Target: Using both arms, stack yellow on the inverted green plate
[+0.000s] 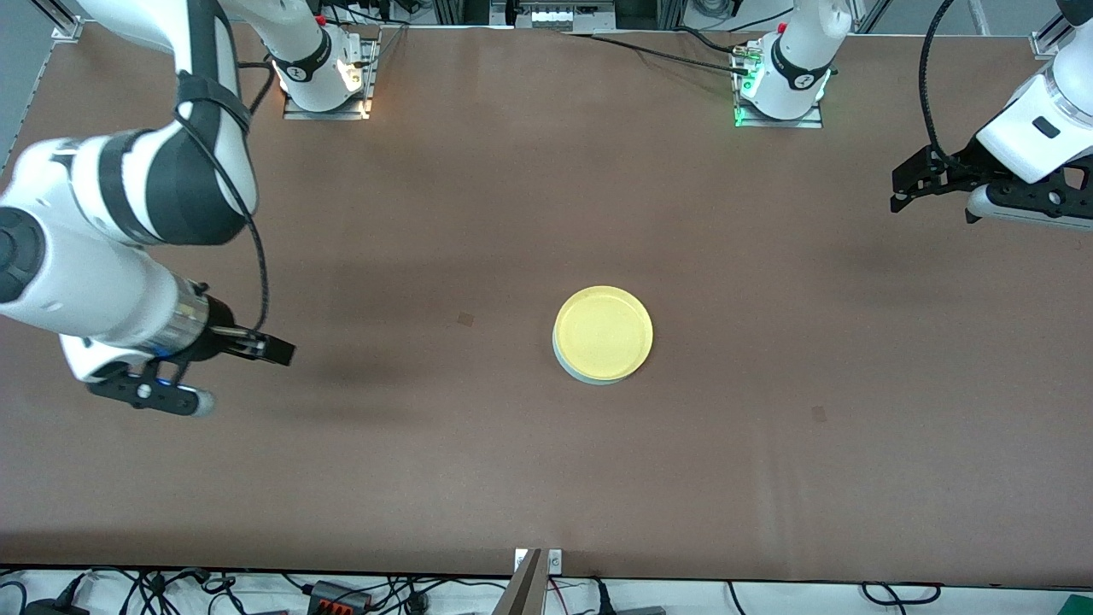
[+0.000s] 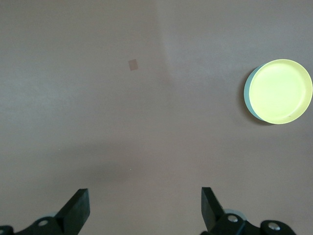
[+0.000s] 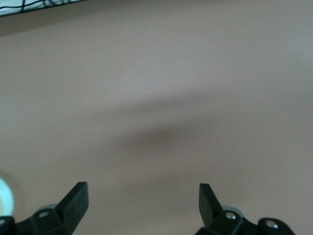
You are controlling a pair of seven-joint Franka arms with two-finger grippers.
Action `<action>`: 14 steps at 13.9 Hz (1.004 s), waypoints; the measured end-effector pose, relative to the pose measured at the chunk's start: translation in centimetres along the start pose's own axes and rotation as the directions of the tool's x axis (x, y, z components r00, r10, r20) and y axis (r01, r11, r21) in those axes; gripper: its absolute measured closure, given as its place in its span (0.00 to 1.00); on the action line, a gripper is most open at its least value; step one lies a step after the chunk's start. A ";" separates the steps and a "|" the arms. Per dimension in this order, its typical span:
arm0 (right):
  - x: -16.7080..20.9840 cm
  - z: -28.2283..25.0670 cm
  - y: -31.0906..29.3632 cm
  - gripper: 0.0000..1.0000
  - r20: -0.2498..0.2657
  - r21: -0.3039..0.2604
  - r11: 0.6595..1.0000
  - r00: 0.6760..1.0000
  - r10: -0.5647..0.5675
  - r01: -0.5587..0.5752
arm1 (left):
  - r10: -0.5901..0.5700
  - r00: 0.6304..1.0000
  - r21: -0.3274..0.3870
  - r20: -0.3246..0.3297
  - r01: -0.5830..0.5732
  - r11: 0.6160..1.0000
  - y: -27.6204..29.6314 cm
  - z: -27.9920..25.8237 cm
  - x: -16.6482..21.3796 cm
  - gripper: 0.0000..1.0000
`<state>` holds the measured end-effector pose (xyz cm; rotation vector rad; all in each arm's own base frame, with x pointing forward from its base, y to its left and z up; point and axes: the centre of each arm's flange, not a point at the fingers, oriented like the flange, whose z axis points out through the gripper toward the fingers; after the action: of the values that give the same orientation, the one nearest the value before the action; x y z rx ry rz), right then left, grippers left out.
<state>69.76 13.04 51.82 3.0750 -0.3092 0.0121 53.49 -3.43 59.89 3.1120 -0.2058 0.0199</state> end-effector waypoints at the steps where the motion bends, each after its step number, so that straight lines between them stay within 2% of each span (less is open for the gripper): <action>1: -0.3 -1.3 0.9 0.00 -0.012 -0.012 1.000 1.000 -0.010 0.010 | 0.000 1.000 0.000 0.000 0.000 1.000 0.0 0.0 0.0 0.00; 10: -2.2 -7.8 18.6 0.00 -0.038 0.095 0.993 0.997 -0.062 0.065 | 0.005 1.000 -0.001 0.009 -0.005 1.000 0.3 0.0 -0.1 0.00; 12: -3.4 -8.3 21.0 0.00 -0.038 0.100 0.991 0.995 -0.091 0.094 | 0.010 1.000 0.000 0.005 -0.010 1.000 0.5 -0.2 0.0 0.00; 14: -4.4 -8.3 22.2 0.00 -0.037 0.080 0.990 0.993 -0.112 0.115 | 0.012 1.000 0.000 0.000 -0.012 1.000 0.6 -0.4 0.1 0.00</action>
<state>60.99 -7.42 61.19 3.1645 -0.1351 0.0719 53.45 -4.04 60.35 3.1111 -0.2248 0.0209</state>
